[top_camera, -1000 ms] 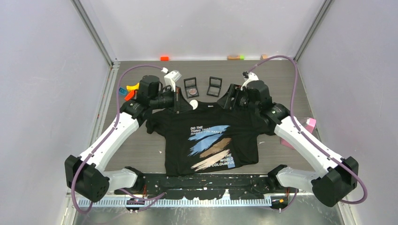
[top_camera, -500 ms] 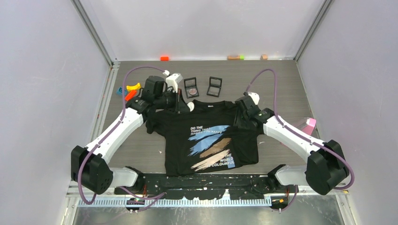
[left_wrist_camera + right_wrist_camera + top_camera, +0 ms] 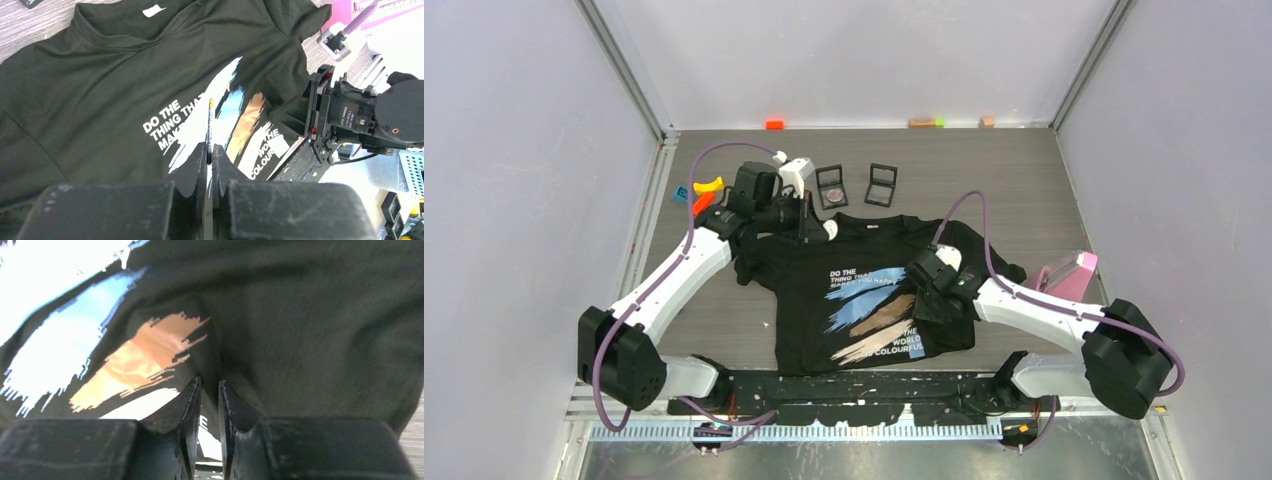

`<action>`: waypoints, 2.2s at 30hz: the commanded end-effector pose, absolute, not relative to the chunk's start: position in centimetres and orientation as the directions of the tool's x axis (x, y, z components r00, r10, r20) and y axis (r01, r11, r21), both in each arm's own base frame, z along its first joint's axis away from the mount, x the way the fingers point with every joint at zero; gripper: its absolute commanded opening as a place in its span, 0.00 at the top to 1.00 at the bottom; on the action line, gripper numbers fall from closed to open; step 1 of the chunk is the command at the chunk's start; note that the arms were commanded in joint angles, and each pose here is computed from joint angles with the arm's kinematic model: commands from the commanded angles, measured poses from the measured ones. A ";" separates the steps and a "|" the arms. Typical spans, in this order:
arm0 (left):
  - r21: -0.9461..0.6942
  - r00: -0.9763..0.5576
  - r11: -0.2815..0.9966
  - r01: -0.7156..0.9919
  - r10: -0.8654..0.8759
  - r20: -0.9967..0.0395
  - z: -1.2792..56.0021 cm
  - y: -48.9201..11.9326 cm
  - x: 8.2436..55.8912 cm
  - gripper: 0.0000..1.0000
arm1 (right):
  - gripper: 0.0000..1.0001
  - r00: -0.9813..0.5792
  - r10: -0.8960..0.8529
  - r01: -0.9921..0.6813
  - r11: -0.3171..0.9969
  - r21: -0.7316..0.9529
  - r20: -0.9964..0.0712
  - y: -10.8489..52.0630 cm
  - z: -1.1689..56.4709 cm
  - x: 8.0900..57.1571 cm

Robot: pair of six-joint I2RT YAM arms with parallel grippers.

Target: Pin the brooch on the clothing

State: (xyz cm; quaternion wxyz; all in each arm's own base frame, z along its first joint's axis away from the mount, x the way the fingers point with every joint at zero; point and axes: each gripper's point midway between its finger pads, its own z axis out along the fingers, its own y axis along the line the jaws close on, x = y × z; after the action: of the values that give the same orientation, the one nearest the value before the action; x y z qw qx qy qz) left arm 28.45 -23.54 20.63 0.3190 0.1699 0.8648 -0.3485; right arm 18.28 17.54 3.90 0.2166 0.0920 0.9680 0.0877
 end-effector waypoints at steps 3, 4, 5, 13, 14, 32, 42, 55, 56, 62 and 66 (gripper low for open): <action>-0.477 -0.701 0.685 0.550 0.069 -0.709 22.7 -23.8 29.1 1.00 | 0.86 -0.904 0.270 0.203 0.954 0.221 -0.332 18.4 2.8 15.3; -0.477 -0.701 0.685 0.551 0.070 -0.709 22.7 -23.8 29.1 1.00 | 0.87 -0.905 0.271 0.207 0.954 0.216 -0.329 18.3 2.7 15.0; -0.475 -0.700 0.685 0.551 0.070 -0.711 22.7 -23.7 29.0 1.00 | 0.90 -0.907 0.272 0.213 0.955 0.206 -0.320 18.3 2.5 14.4; -0.468 -0.691 0.686 0.557 0.070 -0.719 23.1 -23.6 28.9 1.00 | 0.94 -0.914 0.276 0.238 0.958 0.158 -0.296 17.6 1.7 11.3; -0.468 -0.690 0.686 0.557 0.069 -0.720 23.2 -23.6 28.9 1.00 | 0.94 -0.915 0.278 0.240 0.958 0.159 -0.292 17.7 1.6 10.9; -0.450 -0.669 0.691 0.566 0.066 -0.741 24.0 -23.3 28.8 1.00 | 0.40 -0.791 0.247 0.202 0.969 0.143 -0.559 15.5 9.8 22.0; -0.445 -0.670 0.699 0.560 0.066 -0.739 23.7 -23.2 29.0 1.00 | 0.54 -0.812 0.203 0.166 0.979 0.118 -0.547 14.6 7.4 31.6; -0.453 -0.683 0.701 0.550 0.067 -0.727 23.2 -23.3 29.0 1.00 | 0.57 -0.863 0.138 -0.004 0.960 0.279 -0.487 20.4 5.3 33.8; -0.457 -0.687 0.701 0.548 0.065 -0.724 23.1 -23.3 29.0 1.00 | 0.58 -0.862 0.133 -0.017 0.957 0.290 -0.489 20.8 5.4 33.9; -0.487 -0.720 0.701 0.521 0.055 -0.692 22.2 -24.1 29.1 1.00 | 0.58 -0.875 0.091 -0.076 0.944 0.320 -0.475 22.2 4.8 33.1; -0.507 -0.732 0.710 0.490 0.019 -0.681 22.0 -24.9 29.1 1.00 | 0.61 -0.887 0.076 -0.081 0.946 0.315 -0.456 22.3 3.8 32.8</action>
State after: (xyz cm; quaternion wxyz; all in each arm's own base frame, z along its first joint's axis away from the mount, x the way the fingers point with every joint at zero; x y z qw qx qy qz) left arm 28.31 -23.66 20.53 0.3135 0.1644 0.8712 -0.3402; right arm 31.90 20.96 3.43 0.2250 0.0177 0.9638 0.1422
